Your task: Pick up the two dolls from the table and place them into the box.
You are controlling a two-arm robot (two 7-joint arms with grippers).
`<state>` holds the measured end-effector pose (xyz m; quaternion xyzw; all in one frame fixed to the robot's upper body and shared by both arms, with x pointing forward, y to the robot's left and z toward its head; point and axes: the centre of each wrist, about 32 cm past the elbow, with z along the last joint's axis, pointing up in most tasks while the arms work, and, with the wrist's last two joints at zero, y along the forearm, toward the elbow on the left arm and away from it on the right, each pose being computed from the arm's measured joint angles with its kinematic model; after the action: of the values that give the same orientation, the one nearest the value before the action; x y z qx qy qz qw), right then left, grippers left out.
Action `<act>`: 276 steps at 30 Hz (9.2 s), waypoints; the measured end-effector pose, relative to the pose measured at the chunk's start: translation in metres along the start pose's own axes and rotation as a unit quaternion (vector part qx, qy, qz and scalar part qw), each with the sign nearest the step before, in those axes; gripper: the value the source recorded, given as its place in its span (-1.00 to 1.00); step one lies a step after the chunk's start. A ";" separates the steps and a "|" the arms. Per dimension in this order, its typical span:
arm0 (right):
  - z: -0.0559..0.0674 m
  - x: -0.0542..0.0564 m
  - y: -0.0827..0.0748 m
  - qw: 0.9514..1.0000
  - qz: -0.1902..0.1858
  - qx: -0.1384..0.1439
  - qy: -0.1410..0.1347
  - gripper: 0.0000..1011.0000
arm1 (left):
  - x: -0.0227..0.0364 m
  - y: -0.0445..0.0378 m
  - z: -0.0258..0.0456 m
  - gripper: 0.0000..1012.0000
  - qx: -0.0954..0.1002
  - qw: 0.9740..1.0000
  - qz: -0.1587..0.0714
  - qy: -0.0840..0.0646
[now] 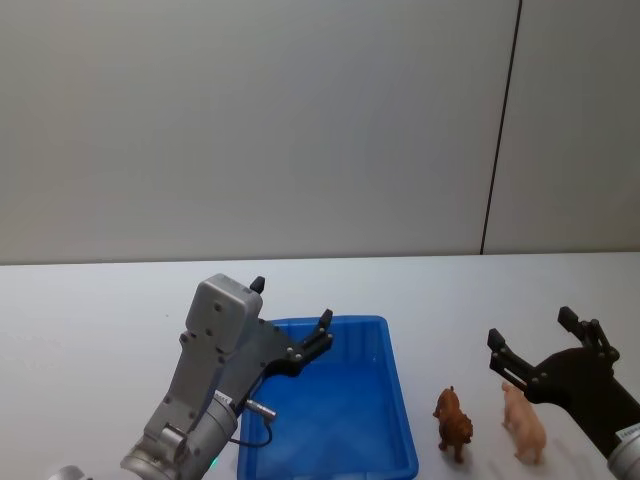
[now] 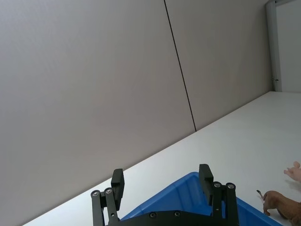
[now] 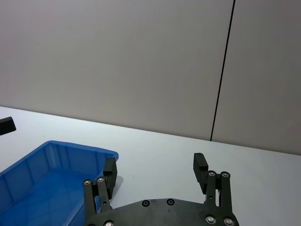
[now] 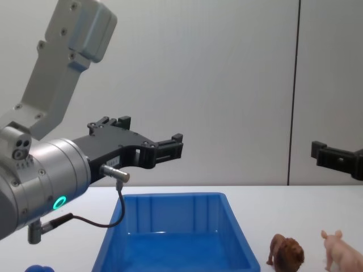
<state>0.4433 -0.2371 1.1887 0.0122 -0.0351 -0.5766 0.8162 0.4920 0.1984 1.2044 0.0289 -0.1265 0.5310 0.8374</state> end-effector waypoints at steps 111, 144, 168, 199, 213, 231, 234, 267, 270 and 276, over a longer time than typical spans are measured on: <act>-0.040 0.021 0.018 0.990 0.023 -0.136 0.019 -0.26 | 0.0000 0.0000 0.0000 0.98 0.000 1.000 0.000 0.000; 0.004 -0.036 0.086 0.969 0.209 -0.129 0.017 0.24 | 0.0000 0.0000 0.0000 0.98 0.000 1.000 0.000 0.000; 0.001 -0.012 0.060 0.980 0.161 -0.119 0.006 0.98 | 0.0000 0.0000 0.0000 0.98 0.000 1.000 0.000 0.000; -0.029 0.012 0.035 0.974 0.120 -0.189 0.025 0.91 | 0.0000 0.0000 0.0000 0.98 0.000 1.000 0.000 0.000; -0.040 0.010 0.045 0.972 0.120 -0.199 0.032 0.19 | 0.0000 0.0000 0.0000 0.98 0.000 1.000 0.000 0.000; -0.027 0.004 0.046 0.985 0.108 -0.137 0.004 -0.17 | 0.0000 0.0000 0.0000 0.98 0.000 1.000 0.000 0.000; -0.018 0.002 0.047 0.987 0.113 -0.117 -0.002 -0.17 | 0.0000 0.0000 0.0000 0.98 0.000 1.000 0.000 0.000; 0.015 -0.032 0.084 0.973 0.201 -0.105 0.043 0.81 | 0.0000 0.0000 0.0000 0.98 0.000 1.000 0.000 0.000; 0.015 -0.027 0.081 0.974 0.197 -0.106 0.045 0.93 | 0.0000 0.0000 0.0000 0.98 0.000 1.000 0.000 0.000; 0.013 -0.011 0.067 0.977 0.185 -0.098 0.039 0.98 | 0.0000 0.0000 0.0000 0.98 0.000 1.000 0.000 0.000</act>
<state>0.5021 -0.2035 1.2053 -0.0521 0.0514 -0.4154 0.9067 0.4920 0.1984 1.2044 0.0289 -0.1264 0.5310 0.8374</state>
